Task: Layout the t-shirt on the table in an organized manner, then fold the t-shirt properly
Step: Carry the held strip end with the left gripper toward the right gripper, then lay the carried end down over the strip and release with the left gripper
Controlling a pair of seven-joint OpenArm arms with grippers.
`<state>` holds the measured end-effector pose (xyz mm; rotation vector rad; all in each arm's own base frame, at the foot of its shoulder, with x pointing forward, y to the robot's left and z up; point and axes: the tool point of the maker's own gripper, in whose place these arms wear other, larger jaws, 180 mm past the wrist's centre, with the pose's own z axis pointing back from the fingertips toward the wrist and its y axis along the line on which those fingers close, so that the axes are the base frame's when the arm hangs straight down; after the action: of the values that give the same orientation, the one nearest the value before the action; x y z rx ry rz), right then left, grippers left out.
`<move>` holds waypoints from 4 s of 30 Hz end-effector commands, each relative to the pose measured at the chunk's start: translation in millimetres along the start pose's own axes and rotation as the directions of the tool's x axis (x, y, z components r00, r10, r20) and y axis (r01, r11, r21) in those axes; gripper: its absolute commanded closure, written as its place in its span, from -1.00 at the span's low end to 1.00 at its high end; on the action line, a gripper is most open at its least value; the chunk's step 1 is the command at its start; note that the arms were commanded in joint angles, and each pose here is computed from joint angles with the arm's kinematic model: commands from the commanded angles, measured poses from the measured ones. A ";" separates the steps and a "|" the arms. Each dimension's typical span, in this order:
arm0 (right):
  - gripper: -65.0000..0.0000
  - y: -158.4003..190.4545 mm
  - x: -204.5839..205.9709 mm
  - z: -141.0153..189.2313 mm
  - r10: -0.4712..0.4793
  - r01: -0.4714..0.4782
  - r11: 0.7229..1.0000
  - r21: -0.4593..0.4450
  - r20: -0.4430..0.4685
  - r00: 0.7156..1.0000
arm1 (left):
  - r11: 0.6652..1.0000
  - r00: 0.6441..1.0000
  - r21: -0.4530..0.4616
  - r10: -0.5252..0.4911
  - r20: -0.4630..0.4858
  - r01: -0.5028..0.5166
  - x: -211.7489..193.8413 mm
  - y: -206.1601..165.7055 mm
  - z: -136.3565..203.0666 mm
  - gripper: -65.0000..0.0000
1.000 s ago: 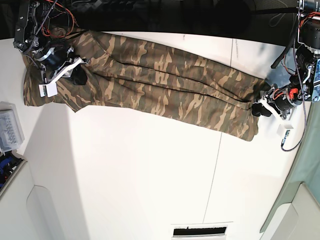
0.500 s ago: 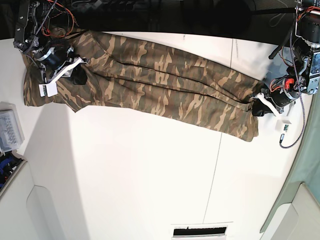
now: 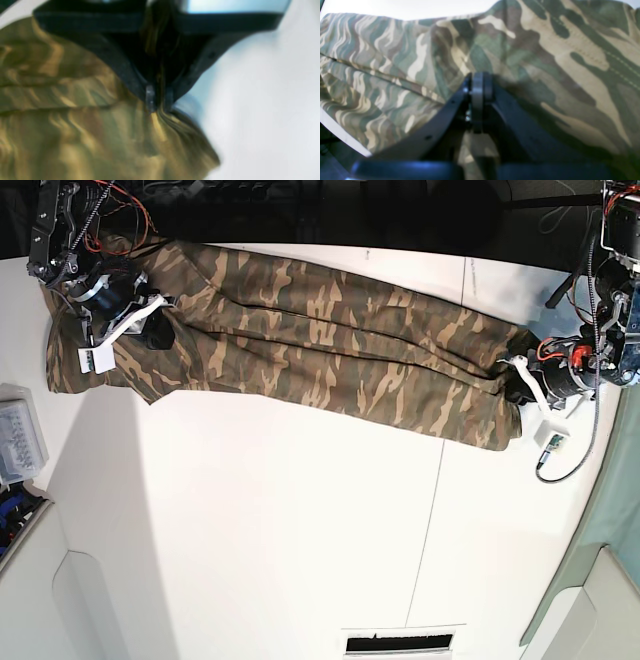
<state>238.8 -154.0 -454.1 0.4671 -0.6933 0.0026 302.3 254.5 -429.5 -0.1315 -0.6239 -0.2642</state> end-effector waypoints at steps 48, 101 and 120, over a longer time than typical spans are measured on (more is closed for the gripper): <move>1.00 -0.6 12.8 2.3 0.020 -0.021 1.000 0.004 0.035 0.999 | 0.950 0.979 -0.270 -0.113 0.169 0.156 51.1 -223.1 -0.2 1.00; 1.00 -0.6 14.0 2.4 0.020 -0.020 1.000 0.004 0.040 0.999 | 0.773 0.950 -0.554 -0.221 0.222 0.309 28.5 -335.8 22.1 0.30; 0.40 -41.8 68.8 50.1 -0.091 0.106 0.993 -0.045 0.265 0.960 | 0.864 0.941 -0.424 -0.146 0.305 0.272 73.2 -273.8 28.9 0.30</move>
<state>259.2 -217.8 -409.2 0.4493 -0.8782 -0.1894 261.0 -11.7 -364.5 -0.5411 -0.7908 -0.6123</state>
